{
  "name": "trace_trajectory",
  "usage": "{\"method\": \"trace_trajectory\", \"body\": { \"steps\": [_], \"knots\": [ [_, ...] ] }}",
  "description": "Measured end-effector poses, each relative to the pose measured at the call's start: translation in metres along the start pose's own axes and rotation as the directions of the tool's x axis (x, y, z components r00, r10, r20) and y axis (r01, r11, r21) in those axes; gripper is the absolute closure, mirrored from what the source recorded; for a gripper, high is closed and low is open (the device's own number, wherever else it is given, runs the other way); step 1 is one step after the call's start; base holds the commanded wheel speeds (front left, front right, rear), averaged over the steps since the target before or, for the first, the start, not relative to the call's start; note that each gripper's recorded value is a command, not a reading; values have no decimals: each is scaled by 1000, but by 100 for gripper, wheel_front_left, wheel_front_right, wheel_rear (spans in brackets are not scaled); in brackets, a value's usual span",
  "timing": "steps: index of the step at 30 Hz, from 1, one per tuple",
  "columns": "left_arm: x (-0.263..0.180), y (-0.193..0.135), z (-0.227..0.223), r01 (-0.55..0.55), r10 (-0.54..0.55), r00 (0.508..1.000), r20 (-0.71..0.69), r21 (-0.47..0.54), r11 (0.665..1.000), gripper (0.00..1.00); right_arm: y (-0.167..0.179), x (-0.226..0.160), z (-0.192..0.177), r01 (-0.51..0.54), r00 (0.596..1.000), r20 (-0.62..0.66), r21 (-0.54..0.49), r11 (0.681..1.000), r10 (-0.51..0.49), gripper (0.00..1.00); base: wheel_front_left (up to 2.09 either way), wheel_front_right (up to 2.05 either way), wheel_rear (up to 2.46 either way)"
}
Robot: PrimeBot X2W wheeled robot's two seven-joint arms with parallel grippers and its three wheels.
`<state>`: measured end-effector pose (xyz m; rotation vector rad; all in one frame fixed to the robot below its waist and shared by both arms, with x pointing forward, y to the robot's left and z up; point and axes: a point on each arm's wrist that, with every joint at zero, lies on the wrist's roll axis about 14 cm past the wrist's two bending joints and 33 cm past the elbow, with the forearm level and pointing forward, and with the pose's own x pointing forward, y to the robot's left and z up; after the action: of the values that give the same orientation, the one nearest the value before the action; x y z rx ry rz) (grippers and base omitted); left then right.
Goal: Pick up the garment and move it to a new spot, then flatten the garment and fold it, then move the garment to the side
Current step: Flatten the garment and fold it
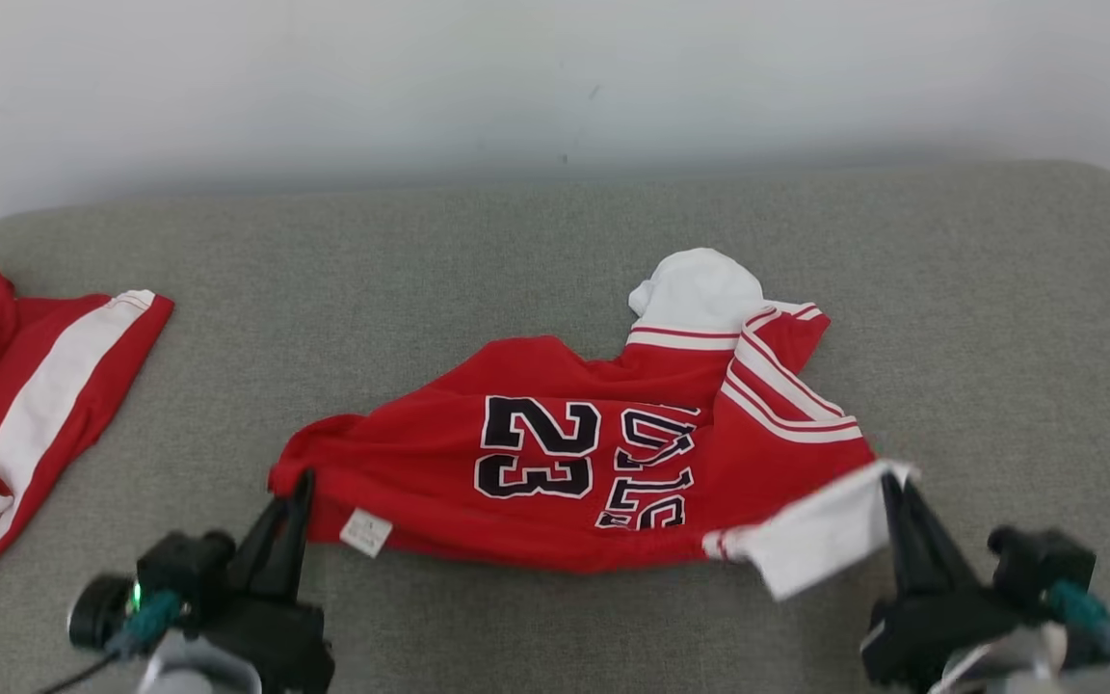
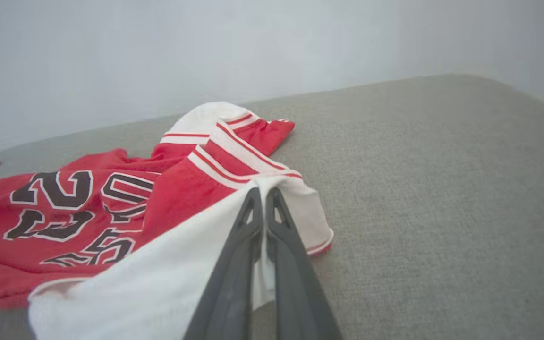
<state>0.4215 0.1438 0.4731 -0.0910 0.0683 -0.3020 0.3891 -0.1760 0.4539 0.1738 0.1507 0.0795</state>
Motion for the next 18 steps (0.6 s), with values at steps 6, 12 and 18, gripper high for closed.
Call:
{"method": "trace_trajectory", "body": {
  "steps": [6,12,18],
  "knots": [
    [56,-4,69,118,-141,982,129,170,978,100,14,54,76,-77,985,149,-64,995,85,100,0,0,0],
    [122,5,157,153,-228,944,239,297,943,100,26,118,165,-114,942,308,-89,989,136,100,0,0,0],
    [186,19,210,141,-240,931,274,337,931,100,33,182,237,-122,907,391,-102,987,152,100,0,0,0]
  ]
}}
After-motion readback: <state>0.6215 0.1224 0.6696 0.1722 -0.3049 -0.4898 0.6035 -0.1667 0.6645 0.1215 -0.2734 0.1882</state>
